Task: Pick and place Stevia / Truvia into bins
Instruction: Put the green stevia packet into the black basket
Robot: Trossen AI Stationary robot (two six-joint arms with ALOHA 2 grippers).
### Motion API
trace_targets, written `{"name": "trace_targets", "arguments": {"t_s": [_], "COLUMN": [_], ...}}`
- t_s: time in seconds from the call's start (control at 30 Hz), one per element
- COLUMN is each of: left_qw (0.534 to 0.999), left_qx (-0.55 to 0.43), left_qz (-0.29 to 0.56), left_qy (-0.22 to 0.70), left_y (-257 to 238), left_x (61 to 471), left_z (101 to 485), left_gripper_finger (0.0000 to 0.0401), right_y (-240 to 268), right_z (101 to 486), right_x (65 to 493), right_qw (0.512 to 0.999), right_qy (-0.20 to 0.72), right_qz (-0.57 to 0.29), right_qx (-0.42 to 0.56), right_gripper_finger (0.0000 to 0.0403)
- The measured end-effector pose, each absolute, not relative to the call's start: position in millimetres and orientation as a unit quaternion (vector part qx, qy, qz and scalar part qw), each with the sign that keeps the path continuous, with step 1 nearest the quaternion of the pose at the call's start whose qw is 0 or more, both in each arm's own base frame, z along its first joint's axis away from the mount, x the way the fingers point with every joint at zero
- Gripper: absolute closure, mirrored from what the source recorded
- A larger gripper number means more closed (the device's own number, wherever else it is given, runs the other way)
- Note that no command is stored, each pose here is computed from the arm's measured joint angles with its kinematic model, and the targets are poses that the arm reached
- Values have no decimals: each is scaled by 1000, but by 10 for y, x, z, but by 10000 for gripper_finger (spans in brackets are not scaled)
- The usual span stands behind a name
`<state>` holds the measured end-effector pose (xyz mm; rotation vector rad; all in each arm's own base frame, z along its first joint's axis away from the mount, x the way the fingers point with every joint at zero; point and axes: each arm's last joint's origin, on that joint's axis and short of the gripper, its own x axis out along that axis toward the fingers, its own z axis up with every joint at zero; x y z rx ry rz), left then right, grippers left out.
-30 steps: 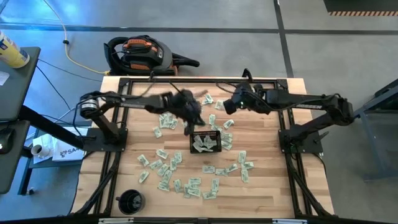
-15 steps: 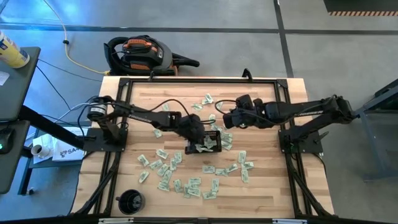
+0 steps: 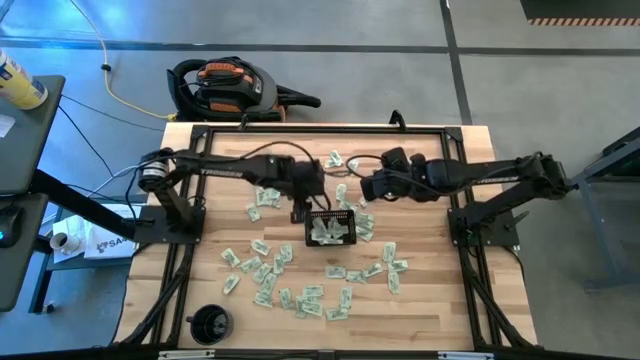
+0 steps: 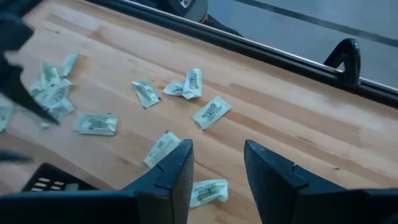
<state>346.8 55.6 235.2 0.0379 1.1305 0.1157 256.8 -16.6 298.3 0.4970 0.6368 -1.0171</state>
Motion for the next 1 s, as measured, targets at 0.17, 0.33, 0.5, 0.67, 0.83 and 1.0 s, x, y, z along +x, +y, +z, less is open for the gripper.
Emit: {"name": "trace_targets", "arguments": {"t_s": [0.17, 0.33, 0.5, 0.67, 0.83, 1.0], "left_qw": [835, 848, 832, 791, 788, 775], "left_qx": [-34, -87, -105, -129, -139, -167], "left_qz": [42, 19, 15, 39, 56, 76], "left_qy": [548, 522, 545, 597, 596, 605], "left_y": [959, 1268, 1359, 1362, 1376, 1367], "left_x": [3335, 3303, 3418, 3441, 3450, 3429], "left_z": [2327, 2271, 1940, 1629, 1614, 1602], "left_gripper_finger": [182, 191, 183, 181, 181, 189], "right_y": [-197, -203, -213, -214, -230, -319], "right_z": [2973, 2968, 2975, 2973, 2977, 2975], "right_x": [2550, 2528, 2523, 2518, 2510, 2500], "right_qw": [795, 793, 792, 792, 790, 782], "right_qy": [315, 320, 312, 318, 312, 318], "right_qz": [-473, -483, -495, -494, -506, -513], "right_qx": [212, 190, 176, 165, 154, 153], "right_gripper_finger": [269, 269, 269, 269, 269, 269]}}
